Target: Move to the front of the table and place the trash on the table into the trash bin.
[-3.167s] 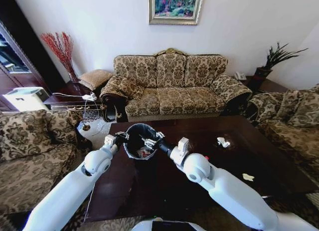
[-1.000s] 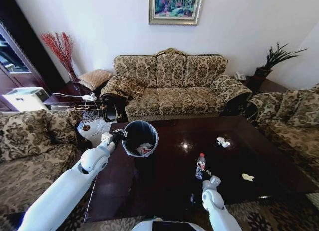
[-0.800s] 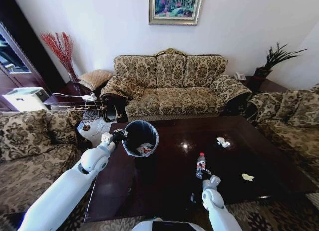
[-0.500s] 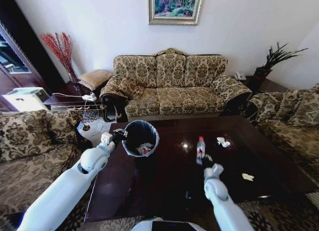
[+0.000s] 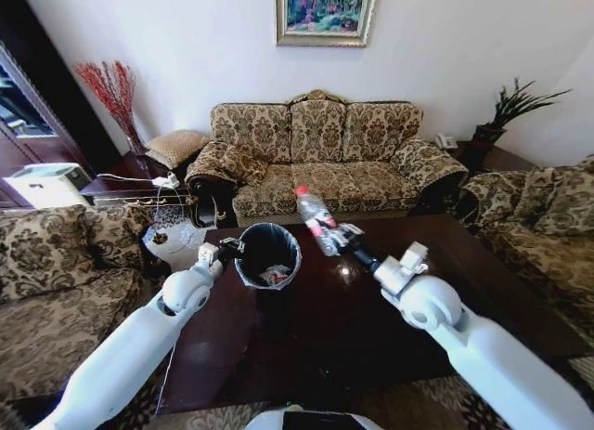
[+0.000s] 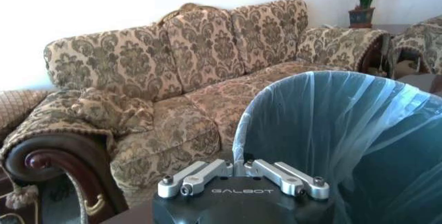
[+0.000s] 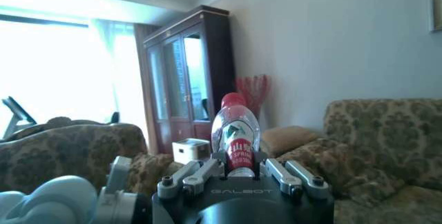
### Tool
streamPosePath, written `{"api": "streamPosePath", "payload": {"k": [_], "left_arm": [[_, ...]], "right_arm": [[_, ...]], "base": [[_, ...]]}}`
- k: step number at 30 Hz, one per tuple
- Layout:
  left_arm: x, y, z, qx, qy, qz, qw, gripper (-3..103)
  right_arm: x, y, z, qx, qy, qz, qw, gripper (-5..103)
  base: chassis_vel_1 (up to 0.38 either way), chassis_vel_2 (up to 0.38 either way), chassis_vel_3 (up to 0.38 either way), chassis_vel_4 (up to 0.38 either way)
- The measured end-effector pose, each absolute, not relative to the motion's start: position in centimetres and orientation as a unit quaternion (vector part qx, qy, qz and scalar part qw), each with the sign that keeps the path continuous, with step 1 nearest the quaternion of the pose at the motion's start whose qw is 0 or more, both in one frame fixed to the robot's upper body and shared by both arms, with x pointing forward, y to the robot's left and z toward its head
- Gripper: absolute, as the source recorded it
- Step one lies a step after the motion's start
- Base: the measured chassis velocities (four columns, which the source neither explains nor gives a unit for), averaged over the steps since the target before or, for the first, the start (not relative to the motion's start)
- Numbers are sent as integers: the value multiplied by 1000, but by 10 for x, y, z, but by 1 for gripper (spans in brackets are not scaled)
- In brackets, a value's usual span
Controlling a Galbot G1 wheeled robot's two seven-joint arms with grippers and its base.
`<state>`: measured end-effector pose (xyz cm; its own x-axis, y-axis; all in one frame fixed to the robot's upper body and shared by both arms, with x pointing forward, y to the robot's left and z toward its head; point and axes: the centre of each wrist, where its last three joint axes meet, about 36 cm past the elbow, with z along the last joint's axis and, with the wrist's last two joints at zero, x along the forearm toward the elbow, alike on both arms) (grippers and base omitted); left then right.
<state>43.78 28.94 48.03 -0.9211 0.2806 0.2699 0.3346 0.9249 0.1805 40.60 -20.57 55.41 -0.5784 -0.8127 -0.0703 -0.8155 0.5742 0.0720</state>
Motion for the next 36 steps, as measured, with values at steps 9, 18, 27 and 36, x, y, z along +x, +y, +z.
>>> {"api": "streamPosePath", "payload": {"k": [9,18,27,36], "left_arm": [[438,292,488,-170,-972,-99,126,2],[437,293,488,-170,-972,-98,126,2],[431,289,491,-176,-972,-94,122,2],[425,287,494,-180,-972,-94,117,2]], "right_arm": [[436,-159,519,-514,857,-13,23,17],[445,-149,499,-514,857,-36,11,14],[460,-132,492,-508,860,-38,18,15],[464,-128,488,-506,862,-35,18,40]], "base": [[0,0,0,0],[0,0,0,0],[0,0,0,0],[0,0,0,0]]}}
